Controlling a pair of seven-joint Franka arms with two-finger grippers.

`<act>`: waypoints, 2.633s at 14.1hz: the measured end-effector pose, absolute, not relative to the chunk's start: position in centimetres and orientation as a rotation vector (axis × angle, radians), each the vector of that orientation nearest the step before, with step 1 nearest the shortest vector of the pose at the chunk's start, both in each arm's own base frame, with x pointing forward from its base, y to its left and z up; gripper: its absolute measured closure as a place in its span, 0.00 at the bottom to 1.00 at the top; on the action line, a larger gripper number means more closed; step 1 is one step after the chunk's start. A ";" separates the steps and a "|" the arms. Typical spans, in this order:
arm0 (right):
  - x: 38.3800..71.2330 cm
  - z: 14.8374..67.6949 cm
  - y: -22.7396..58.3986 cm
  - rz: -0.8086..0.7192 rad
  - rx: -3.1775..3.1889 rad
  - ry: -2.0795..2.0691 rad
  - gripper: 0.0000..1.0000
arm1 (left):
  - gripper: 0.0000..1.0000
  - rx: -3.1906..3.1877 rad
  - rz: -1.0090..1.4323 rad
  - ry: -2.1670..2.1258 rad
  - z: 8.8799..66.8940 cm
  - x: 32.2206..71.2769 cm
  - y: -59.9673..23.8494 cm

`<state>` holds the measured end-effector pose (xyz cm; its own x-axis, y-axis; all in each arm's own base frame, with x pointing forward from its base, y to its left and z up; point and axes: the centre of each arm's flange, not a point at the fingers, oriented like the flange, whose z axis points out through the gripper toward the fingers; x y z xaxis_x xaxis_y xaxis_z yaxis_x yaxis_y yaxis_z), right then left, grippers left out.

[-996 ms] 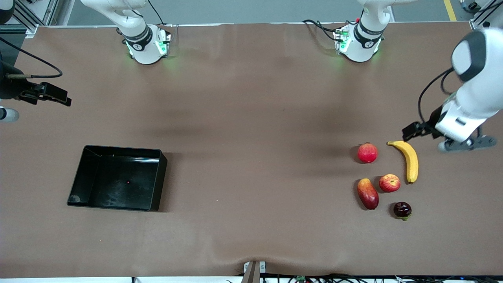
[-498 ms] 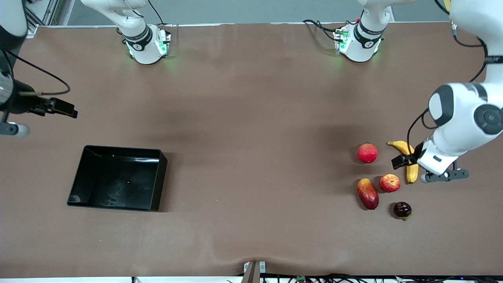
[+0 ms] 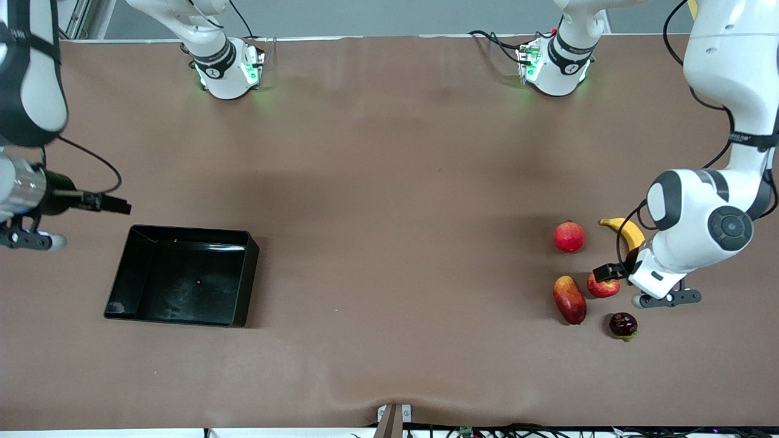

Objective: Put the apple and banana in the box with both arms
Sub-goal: 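Reach the left gripper to the red apple while the right gripper reaches the tray, then grasp the red apple with the left gripper while the right gripper grips the tray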

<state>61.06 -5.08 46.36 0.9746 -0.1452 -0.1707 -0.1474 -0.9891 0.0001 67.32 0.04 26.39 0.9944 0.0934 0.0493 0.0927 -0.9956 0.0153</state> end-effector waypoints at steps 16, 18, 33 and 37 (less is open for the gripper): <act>64.5 23.7 -15.7 0.064 -3.195 0.089 0.00 | 0.23 3.113 0.024 0.170 20.3 67.1 0.9; 64.2 21.8 -16.1 0.091 -3.184 0.105 0.00 | 0.24 3.113 0.023 0.170 20.5 67.1 0.9; 65.3 22.3 -15.2 0.034 -3.155 0.121 0.96 | 0.24 3.130 0.113 -0.065 40.7 65.7 -4.8; 66.0 26.8 -12.6 0.136 -3.144 0.061 0.97 | 0.24 3.128 0.116 -0.088 43.1 66.2 -5.9</act>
<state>65.98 -12.58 26.78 0.9955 -0.0391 -0.0865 -0.0386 -0.9992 0.0076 66.16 -5.88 43.10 0.9957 -0.0557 0.0740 -0.0565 -0.9984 0.0084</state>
